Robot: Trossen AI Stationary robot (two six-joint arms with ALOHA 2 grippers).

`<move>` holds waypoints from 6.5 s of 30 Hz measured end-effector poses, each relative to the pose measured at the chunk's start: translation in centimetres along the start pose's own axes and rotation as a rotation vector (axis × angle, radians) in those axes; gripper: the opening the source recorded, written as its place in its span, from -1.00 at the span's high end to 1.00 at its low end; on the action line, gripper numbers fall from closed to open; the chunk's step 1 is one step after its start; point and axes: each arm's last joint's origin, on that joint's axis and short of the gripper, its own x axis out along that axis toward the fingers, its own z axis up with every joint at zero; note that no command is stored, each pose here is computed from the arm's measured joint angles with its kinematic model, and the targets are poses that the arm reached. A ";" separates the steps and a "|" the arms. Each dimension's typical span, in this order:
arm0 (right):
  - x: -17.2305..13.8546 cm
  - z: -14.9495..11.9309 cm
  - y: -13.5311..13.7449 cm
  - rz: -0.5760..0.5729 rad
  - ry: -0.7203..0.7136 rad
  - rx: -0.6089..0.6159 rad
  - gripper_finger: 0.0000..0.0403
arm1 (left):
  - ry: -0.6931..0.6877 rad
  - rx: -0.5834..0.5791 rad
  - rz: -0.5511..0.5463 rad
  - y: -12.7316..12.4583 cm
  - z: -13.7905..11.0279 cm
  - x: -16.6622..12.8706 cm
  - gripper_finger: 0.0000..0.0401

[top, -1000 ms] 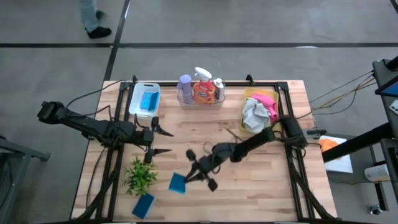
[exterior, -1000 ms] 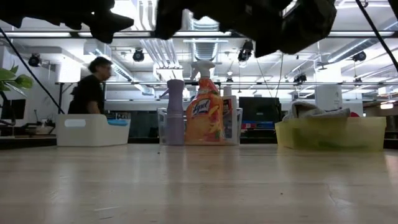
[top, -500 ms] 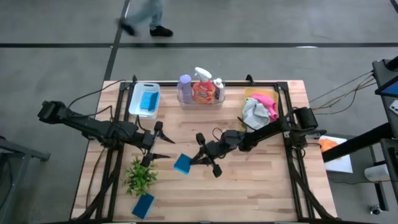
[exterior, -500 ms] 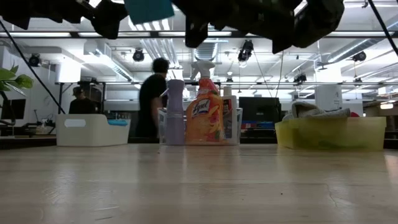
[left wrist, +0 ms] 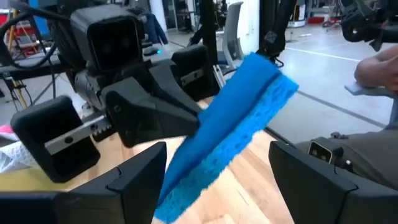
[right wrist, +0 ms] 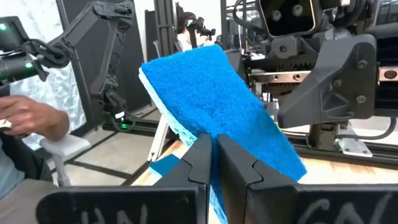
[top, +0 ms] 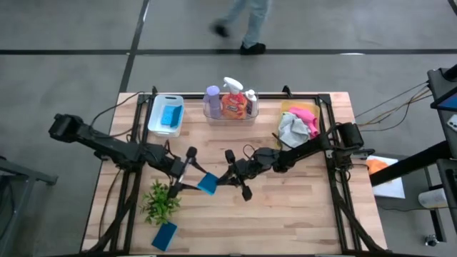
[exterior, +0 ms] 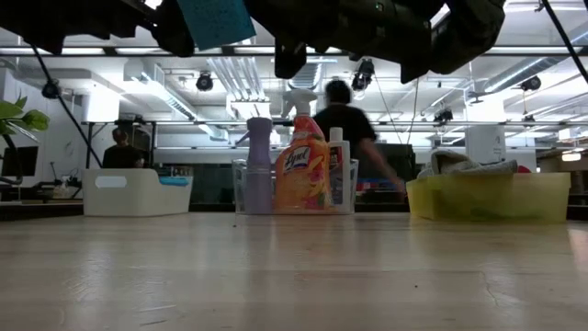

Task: Pick & Place Kitchen Items
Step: Put the blue sponge into the white bin

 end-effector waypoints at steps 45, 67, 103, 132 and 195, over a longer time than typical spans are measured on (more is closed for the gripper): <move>-0.7 0.0 1.5 -0.194 -0.137 -0.124 -0.48 | 0.063 0.007 0.110 0.3 1.1 -0.7 0.97; -5.7 -4.2 5.4 -0.202 -0.166 -0.093 -0.51 | 0.174 -0.262 0.898 5.0 -3.0 -9.3 0.97; -5.6 -4.5 5.4 -0.204 -0.134 -0.099 -0.51 | 0.366 -0.571 1.440 9.4 -6.2 -16.4 -0.17; -5.6 -4.7 5.4 -0.205 -0.112 -0.098 -0.51 | 0.135 -0.339 0.342 0.9 0.3 -7.7 -0.33; -5.0 -4.7 5.3 -0.225 -0.078 -0.091 -0.51 | 1.107 -0.404 -0.086 -24.1 -2.1 5.0 -0.33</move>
